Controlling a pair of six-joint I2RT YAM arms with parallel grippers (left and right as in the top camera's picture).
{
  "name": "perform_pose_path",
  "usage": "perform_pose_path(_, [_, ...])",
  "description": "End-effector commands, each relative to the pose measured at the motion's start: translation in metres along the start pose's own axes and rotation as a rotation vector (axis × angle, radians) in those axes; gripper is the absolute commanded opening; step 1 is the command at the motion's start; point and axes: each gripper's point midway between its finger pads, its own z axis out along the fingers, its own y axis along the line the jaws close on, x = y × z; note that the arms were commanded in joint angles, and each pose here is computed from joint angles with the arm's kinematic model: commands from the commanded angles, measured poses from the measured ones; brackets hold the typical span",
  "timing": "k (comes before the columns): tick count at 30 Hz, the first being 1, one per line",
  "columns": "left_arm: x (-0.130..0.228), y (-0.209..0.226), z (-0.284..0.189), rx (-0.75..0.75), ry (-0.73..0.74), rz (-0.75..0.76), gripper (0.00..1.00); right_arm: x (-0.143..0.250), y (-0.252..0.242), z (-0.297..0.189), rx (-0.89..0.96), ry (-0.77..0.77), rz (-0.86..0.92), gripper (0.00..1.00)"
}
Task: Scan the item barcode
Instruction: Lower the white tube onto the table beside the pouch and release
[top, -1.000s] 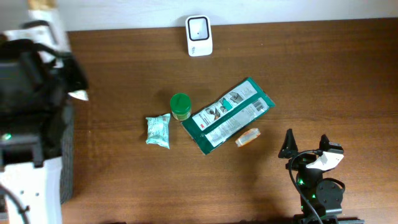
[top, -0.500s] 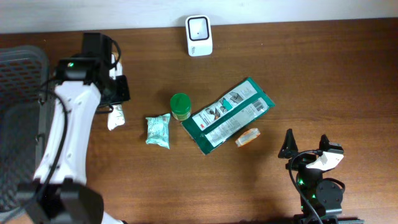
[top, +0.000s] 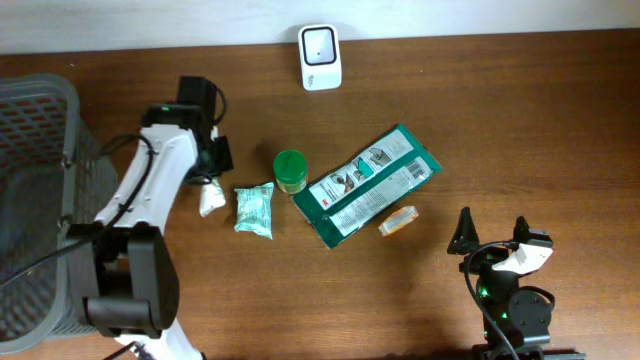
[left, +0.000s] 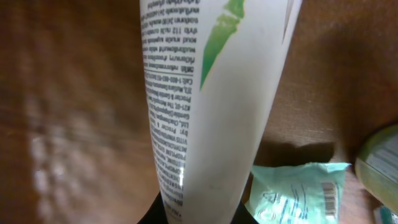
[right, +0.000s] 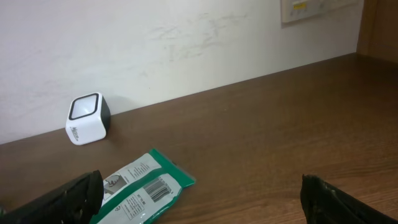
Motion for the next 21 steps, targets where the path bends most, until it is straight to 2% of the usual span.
perform_pose_path(1, [0.008,0.002,0.014,-0.054,-0.017,0.010,0.00,0.003,0.000,0.000,-0.002,0.005,-0.004,0.98])
perform_pose_path(8, [0.032,-0.001,0.041,-0.060,0.013,0.030,0.00,0.003,0.000,0.000,-0.002,0.005,-0.004,0.98])
perform_pose_path(10, [0.034,-0.003,0.041,-0.057,0.017,0.034,0.20,0.003,0.000,0.000,-0.002,0.005,-0.004,0.98])
perform_pose_path(12, [0.034,-0.006,0.041,-0.038,0.019,0.033,0.28,0.003,0.000,0.000,-0.002,0.005,-0.004,0.98])
perform_pose_path(21, [0.023,-0.015,0.032,0.012,-0.004,0.027,0.34,0.003,0.000,0.000,-0.002,0.005,-0.004,0.98])
